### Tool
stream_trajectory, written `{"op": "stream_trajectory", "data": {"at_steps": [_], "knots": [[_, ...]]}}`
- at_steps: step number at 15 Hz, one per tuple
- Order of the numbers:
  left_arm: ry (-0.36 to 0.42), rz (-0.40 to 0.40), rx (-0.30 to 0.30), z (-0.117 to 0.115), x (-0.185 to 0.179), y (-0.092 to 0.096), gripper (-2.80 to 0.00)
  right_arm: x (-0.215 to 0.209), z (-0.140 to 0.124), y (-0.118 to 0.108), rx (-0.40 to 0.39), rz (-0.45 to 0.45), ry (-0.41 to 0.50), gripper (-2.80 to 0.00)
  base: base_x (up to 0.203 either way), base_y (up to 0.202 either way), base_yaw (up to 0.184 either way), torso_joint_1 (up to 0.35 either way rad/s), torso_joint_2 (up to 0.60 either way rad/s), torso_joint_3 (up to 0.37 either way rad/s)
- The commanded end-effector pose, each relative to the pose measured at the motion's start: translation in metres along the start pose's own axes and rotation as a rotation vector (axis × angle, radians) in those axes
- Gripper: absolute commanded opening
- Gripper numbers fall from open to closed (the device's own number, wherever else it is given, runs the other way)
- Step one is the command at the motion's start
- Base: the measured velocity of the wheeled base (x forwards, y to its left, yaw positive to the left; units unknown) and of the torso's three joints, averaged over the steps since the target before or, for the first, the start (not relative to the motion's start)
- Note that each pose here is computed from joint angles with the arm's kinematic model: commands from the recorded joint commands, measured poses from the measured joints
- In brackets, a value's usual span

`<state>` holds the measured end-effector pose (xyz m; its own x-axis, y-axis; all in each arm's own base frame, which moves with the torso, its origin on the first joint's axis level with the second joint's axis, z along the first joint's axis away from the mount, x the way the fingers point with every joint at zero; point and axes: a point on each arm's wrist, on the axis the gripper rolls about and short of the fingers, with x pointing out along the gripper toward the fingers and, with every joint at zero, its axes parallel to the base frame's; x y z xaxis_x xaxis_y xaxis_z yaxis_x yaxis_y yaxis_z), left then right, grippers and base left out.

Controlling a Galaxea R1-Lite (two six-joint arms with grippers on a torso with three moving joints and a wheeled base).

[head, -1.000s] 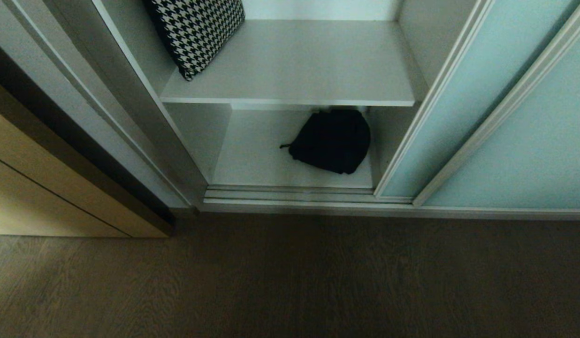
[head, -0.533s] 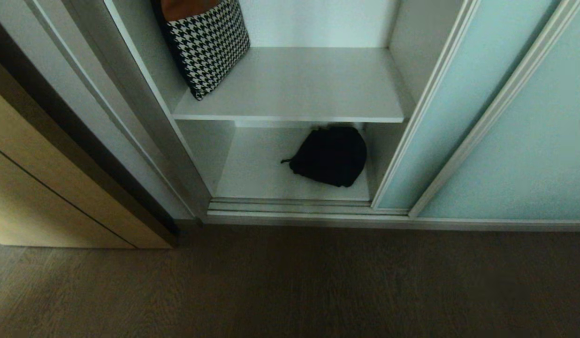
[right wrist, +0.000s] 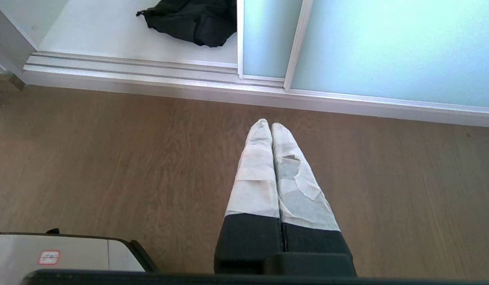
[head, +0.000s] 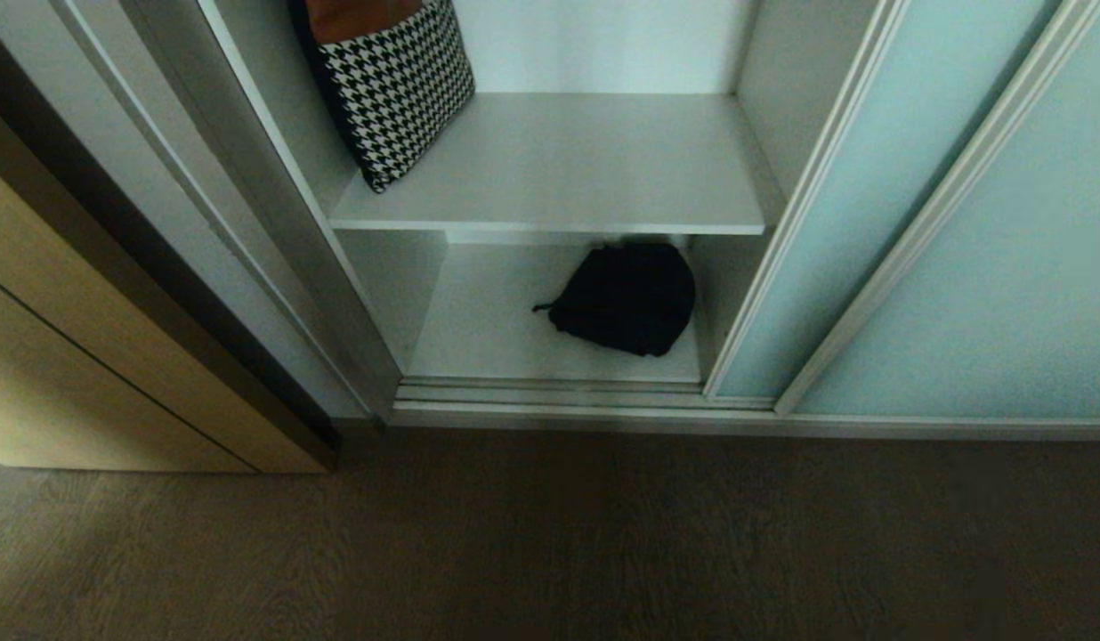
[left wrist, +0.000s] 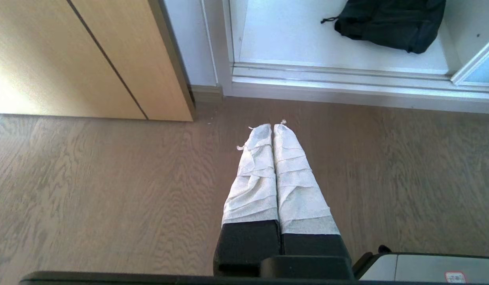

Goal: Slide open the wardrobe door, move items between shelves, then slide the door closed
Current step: Close the door

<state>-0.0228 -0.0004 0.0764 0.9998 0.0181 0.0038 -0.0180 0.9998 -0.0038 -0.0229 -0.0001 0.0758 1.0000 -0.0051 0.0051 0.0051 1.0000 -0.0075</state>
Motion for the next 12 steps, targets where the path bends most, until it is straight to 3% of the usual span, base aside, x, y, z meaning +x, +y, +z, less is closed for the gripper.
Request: {"op": "stream_trajectory", "data": {"at_steps": [1,4,7,9,12], "knots": [[0.001,0.0,-0.001,0.0,0.0,0.0,-2.8,-0.002,0.008,0.0,-0.004,-0.005,-0.031,-2.8,0.0,0.0,0.0,0.0,0.0,0.0],[0.001,0.0,-0.001,0.0,0.0,0.0,-2.8,-0.028,0.058,-0.001,0.012,-0.011,-0.127,-2.8,0.0,0.0,0.0,0.0,0.0,0.0],[0.001,0.0,-0.001,0.0,0.0,0.0,-2.8,-0.062,0.111,-0.002,0.03,-0.016,-0.166,-2.8,0.0,0.0,0.0,0.0,0.0,0.0],[0.001,0.0,-0.001,0.0,0.0,0.0,-2.8,-0.053,0.151,-0.003,0.106,-0.041,-0.143,-2.8,0.0,0.0,0.0,0.0,0.0,0.0],[0.001,0.0,-0.001,0.0,0.0,0.0,-2.8,-0.043,0.213,-0.01,0.194,-0.086,-0.197,-2.8,0.0,0.0,0.0,0.0,0.0,0.0]]}}
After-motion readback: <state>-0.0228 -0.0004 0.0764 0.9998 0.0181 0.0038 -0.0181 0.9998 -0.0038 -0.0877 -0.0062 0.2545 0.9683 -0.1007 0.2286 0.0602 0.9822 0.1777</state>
